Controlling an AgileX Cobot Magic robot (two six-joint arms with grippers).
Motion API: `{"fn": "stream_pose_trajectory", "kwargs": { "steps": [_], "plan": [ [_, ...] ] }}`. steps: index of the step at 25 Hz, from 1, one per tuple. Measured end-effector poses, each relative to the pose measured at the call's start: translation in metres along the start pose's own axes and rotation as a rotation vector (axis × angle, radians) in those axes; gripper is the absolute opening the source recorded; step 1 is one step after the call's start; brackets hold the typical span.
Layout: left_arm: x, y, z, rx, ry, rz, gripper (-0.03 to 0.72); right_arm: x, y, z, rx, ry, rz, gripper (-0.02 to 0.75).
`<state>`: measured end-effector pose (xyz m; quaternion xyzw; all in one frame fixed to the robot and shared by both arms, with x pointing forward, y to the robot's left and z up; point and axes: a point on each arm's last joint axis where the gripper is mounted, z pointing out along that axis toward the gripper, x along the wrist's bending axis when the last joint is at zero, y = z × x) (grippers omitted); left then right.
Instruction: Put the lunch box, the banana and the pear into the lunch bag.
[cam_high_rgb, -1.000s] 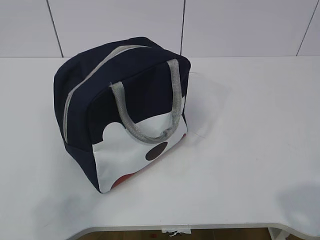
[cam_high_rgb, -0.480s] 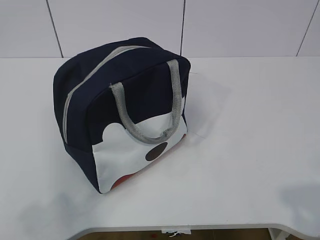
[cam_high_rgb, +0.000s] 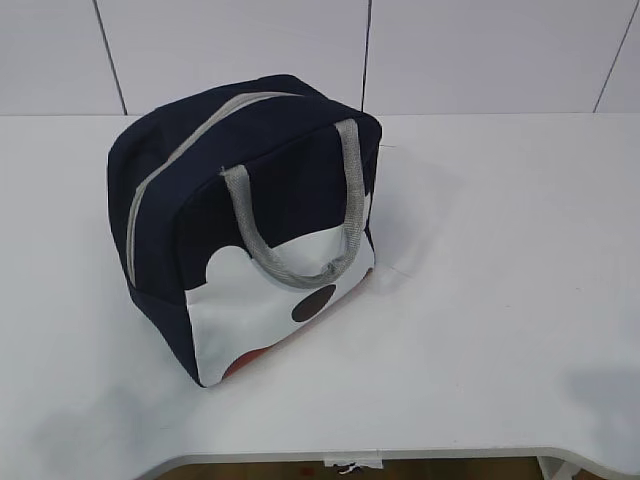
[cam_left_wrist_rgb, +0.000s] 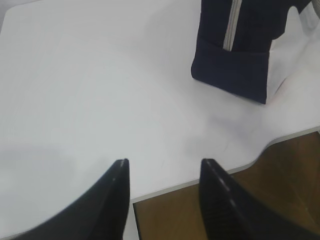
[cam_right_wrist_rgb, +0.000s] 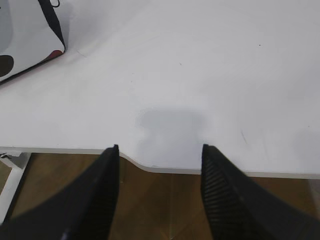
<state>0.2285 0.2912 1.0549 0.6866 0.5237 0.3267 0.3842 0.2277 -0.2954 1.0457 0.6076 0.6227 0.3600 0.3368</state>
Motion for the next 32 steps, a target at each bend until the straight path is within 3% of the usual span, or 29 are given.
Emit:
{"fn": "stream_pose_trajectory", "kwargs": {
  "steps": [10, 32],
  "plan": [
    [0.0000, 0.0002, 0.0001, -0.001, 0.009, -0.005, 0.309, 0.0000, 0.0000, 0.0000, 0.000, -0.001, 0.001, 0.414],
    [0.0000, 0.0002, 0.0001, -0.001, 0.009, -0.005, 0.308, 0.0000, 0.0000, 0.0000, 0.000, -0.001, 0.001, 0.414]
  ]
}}
